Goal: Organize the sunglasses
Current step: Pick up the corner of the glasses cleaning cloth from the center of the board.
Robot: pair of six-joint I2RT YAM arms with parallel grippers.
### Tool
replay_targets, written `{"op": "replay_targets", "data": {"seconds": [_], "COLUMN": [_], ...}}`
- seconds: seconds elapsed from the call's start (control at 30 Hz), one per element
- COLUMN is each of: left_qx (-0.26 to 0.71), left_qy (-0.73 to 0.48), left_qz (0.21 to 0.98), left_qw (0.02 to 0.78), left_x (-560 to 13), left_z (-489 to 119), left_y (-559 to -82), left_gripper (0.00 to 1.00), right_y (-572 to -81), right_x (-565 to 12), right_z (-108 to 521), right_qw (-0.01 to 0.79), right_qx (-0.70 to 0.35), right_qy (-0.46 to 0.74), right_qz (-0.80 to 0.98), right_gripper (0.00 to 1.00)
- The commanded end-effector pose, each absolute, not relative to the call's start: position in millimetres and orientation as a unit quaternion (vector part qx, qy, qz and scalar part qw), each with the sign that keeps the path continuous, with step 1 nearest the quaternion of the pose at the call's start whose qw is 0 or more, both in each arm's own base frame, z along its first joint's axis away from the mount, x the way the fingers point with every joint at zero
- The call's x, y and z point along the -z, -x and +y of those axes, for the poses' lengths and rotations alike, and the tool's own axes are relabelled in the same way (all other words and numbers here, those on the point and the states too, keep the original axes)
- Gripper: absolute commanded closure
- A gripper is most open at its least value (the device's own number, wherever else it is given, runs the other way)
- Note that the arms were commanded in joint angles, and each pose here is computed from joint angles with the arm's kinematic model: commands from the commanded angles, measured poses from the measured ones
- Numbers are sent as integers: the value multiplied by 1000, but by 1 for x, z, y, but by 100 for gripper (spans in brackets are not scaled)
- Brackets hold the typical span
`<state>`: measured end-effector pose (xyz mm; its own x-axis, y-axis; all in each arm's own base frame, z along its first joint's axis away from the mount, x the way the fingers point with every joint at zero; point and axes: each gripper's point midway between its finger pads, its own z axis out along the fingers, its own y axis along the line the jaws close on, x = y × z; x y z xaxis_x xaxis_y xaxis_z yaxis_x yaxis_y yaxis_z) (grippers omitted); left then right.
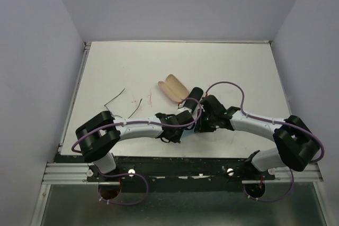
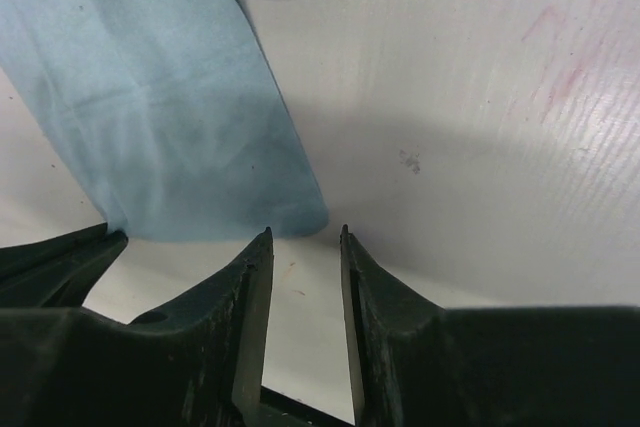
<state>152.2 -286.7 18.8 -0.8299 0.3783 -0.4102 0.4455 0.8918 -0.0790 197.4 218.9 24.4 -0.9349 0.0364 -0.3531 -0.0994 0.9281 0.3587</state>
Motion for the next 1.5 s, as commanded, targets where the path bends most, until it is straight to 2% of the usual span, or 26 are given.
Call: {"op": "replay_targets", "data": {"seconds": [0.0, 0.23, 0.4, 0.47, 0.57, 0.6, 0.7, 1.07, 1.47], "left_qx": [72, 95, 109, 115, 134, 149, 179, 177, 150], "left_qy": [-220, -213, -201, -199, -202, -206, -220, -228, -189], "left_qz": [957, 957, 958, 957, 955, 953, 946, 947, 949], "left_qw": [175, 173, 175, 175, 173, 167, 155, 145, 202], "left_x": [-10, -10, -12, -13, -15, -17, -22, -28, -41], "left_z": [-274, -280, -281, -282, -288, -292, -300, -300, -289], "left_y": [-140, -136, -134, -133, -129, -125, -111, -92, -113], "left_gripper": [99, 100, 100, 100, 100, 100, 100, 100, 100], "right_y": [-197, -201, -205, -204, -199, -196, -187, -154, -185], "right_x": [-14, -4, -4, -6, -13, -14, -19, -30, -40], "right_z": [225, 222, 213, 214, 221, 222, 221, 214, 235], "right_qw": [158, 146, 150, 150, 138, 135, 118, 74, 121], "right_qx": [-192, -164, -135, -137, -160, -166, -173, -195, -218], "right_qy": [28, 18, 8, 8, 23, 27, 33, 45, 29], "right_qz": [968, 976, 979, 979, 977, 977, 977, 977, 968], "right_gripper": [60, 66, 75, 82, 98, 99, 99, 99, 99]}}
